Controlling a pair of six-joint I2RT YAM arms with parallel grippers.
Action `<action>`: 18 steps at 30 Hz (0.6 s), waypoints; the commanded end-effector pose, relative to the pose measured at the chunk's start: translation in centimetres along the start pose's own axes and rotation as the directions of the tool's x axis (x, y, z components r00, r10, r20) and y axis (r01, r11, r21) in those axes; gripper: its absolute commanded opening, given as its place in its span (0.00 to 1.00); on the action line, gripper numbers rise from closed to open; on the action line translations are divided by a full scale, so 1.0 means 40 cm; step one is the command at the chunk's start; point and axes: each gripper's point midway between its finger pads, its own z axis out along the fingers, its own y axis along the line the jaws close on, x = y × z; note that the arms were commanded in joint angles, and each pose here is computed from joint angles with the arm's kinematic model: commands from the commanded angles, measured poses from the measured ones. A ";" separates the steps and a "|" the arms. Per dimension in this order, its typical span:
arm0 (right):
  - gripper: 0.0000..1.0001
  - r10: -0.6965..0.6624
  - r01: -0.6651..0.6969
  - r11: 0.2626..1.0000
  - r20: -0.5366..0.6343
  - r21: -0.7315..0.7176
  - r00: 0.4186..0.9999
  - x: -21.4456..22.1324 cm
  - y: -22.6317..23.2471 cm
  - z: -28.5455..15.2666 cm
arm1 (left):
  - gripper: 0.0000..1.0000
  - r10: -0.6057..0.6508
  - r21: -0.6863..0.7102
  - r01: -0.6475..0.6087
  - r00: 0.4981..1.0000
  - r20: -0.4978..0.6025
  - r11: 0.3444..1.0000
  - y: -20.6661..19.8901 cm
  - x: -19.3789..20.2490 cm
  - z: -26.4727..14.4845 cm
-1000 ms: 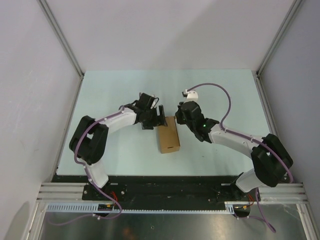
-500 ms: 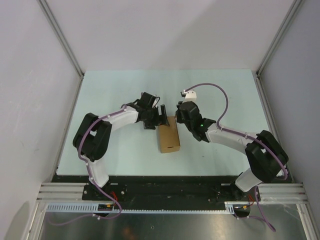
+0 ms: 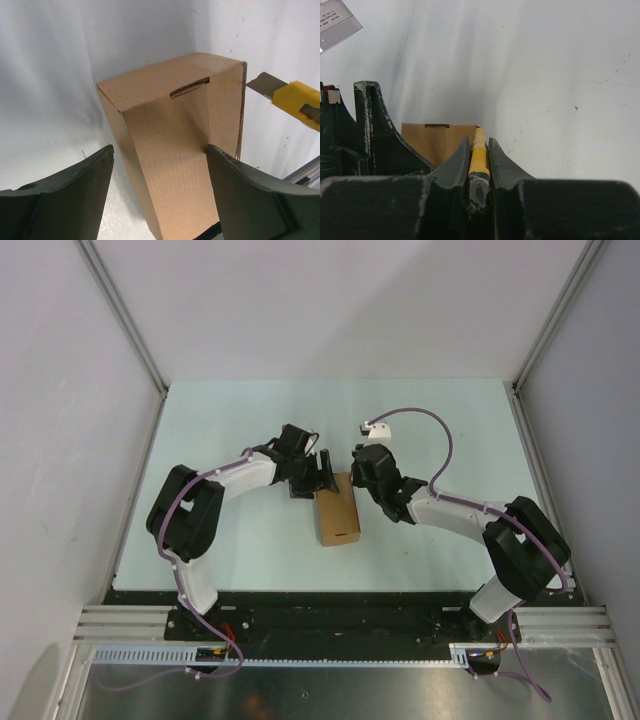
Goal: Unpack the express box
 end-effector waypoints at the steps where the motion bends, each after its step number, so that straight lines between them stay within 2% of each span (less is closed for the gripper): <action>1: 0.00 0.020 -0.020 1.000 0.049 0.018 0.999 -0.027 -0.003 0.014 | 0.78 0.003 -0.004 -0.003 1.000 -0.013 1.000 0.010 0.002 0.013; 18: 0.00 0.028 -0.029 1.000 0.074 0.012 0.997 -0.046 0.002 0.010 | 0.77 0.002 -0.003 -0.002 1.000 -0.026 1.000 0.013 0.010 0.020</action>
